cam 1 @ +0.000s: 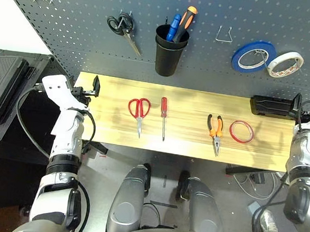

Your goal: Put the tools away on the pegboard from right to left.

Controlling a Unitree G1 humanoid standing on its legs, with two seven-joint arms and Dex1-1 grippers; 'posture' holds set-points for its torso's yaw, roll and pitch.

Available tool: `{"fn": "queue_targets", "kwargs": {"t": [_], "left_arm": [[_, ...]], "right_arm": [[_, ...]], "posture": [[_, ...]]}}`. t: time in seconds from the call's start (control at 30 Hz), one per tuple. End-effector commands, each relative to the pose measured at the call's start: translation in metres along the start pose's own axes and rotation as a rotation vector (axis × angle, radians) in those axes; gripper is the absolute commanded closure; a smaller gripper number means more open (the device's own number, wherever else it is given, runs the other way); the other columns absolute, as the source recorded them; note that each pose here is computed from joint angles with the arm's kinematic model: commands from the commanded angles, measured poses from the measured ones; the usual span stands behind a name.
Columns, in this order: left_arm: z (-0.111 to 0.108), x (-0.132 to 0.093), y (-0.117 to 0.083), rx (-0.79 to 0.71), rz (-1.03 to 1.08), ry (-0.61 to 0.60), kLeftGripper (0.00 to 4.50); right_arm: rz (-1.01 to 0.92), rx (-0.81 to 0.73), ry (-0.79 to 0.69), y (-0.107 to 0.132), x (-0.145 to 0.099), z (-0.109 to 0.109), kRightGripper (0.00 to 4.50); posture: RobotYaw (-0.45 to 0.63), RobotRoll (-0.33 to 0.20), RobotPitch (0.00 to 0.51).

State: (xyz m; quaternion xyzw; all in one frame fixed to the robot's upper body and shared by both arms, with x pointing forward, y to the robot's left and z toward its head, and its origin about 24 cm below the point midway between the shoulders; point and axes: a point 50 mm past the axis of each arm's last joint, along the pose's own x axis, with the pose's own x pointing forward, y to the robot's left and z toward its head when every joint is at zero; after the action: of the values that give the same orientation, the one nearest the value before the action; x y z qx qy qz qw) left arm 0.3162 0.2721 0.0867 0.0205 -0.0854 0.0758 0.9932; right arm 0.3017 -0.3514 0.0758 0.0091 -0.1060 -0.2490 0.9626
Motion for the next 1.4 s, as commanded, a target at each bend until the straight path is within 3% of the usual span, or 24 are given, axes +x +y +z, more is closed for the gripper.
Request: {"fn": "queue_targets", "kwargs": {"t": [0.03, 0.23, 0.33, 0.57, 0.8, 1.13, 1.4], "left_arm": [[-0.004, -0.002, 0.003, 0.005, 0.0, 0.012, 0.05], [-0.006, -0.003, -0.006, 0.004, -0.054, 0.026, 0.05], [-0.006, -0.007, -0.015, 0.004, -0.145, 0.043, 0.05], [-0.003, -0.03, -0.058, 0.077, -0.568, 0.12, 0.05], [-0.002, -0.045, -0.086, 0.133, -0.861, 0.194, 0.05], [0.003, -0.057, -0.092, 0.163, -0.97, 0.247, 0.05], [0.005, -0.064, -0.084, 0.207, -0.949, 0.276, 0.05]], "right_arm": [[-0.022, -0.01, 0.004, -0.008, -0.003, -0.003, 0.0], [0.077, -0.091, 0.039, -0.002, -0.002, -0.004, 0.0], [0.217, -0.198, 0.123, 0.004, -0.001, -0.008, 0.0], [0.485, -0.365, 0.348, -0.002, 0.002, -0.01, 0.0], [0.722, -0.473, 0.52, -0.002, 0.003, -0.005, 0.0], [1.108, -0.562, 0.754, 0.033, -0.016, -0.025, 0.0], [1.171, -0.681, 0.884, 0.047, -0.031, -0.05, 0.0]], "posture": [[0.22, 0.0, 0.191], [0.21, 0.0, 0.205], [0.2, 0.0, 0.216], [0.17, 0.0, 0.235], [0.15, 0.0, 0.244], [0.19, 0.0, 0.266], [0.24, 0.0, 0.288]]}}
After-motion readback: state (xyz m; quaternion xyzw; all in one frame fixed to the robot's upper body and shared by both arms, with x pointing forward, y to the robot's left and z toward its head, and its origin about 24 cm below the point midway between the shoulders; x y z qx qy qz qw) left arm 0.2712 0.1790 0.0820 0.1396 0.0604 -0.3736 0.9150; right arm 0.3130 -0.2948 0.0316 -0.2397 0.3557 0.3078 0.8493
